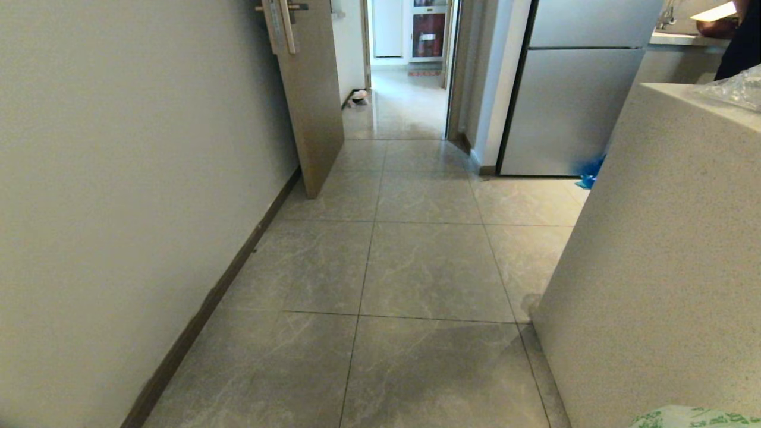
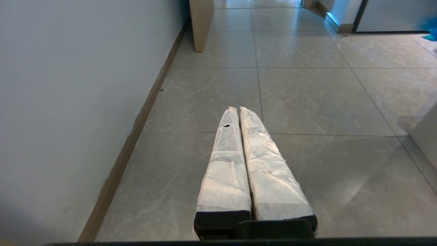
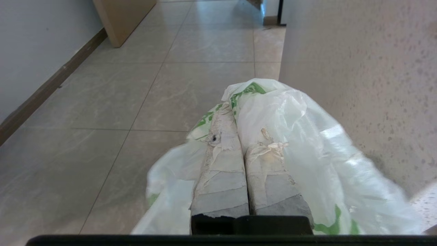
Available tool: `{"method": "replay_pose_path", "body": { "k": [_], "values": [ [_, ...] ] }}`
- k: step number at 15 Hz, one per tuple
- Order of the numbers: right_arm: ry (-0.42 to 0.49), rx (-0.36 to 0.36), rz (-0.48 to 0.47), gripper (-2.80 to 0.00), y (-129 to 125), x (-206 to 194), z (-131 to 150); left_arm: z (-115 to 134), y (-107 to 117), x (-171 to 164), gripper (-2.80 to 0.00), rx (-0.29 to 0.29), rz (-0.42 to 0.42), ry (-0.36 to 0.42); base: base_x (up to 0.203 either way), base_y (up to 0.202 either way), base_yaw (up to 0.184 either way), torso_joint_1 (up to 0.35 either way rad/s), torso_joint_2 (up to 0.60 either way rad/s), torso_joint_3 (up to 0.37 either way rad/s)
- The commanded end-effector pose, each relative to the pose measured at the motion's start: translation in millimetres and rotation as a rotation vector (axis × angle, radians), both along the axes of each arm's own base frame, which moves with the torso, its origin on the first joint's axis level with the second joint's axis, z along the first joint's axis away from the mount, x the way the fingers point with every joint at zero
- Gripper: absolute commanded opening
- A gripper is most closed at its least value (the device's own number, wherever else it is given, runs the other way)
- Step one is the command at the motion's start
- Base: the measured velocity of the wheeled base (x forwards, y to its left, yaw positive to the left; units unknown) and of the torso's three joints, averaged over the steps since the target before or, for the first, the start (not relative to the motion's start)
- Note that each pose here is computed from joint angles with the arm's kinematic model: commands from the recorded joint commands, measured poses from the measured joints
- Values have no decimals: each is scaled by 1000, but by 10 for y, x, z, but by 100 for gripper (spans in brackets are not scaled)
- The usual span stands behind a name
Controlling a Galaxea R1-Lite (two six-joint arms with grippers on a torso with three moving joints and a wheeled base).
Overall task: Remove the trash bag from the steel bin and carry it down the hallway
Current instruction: Put the trash bag at the door
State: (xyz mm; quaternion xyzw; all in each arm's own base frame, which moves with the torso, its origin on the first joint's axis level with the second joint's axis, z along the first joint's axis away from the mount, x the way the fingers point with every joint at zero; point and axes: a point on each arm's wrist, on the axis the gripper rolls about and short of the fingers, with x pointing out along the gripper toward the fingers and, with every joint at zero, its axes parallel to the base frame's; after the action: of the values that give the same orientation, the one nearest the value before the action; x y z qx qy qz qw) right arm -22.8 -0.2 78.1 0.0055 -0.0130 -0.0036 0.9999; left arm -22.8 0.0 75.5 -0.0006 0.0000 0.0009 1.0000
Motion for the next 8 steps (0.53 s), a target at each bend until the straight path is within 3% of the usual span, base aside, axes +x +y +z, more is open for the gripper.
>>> {"method": "replay_pose_path", "body": {
  "k": [1,8],
  "values": [
    [10,0,0,-280,0,8,-25,0,0,0,-280,0,0,0,0,0,0,0,0,0],
    [9,0,0,-280,0,7,-25,0,0,0,-280,-2,0,0,181,0,0,3,3,2]
  ]
}}
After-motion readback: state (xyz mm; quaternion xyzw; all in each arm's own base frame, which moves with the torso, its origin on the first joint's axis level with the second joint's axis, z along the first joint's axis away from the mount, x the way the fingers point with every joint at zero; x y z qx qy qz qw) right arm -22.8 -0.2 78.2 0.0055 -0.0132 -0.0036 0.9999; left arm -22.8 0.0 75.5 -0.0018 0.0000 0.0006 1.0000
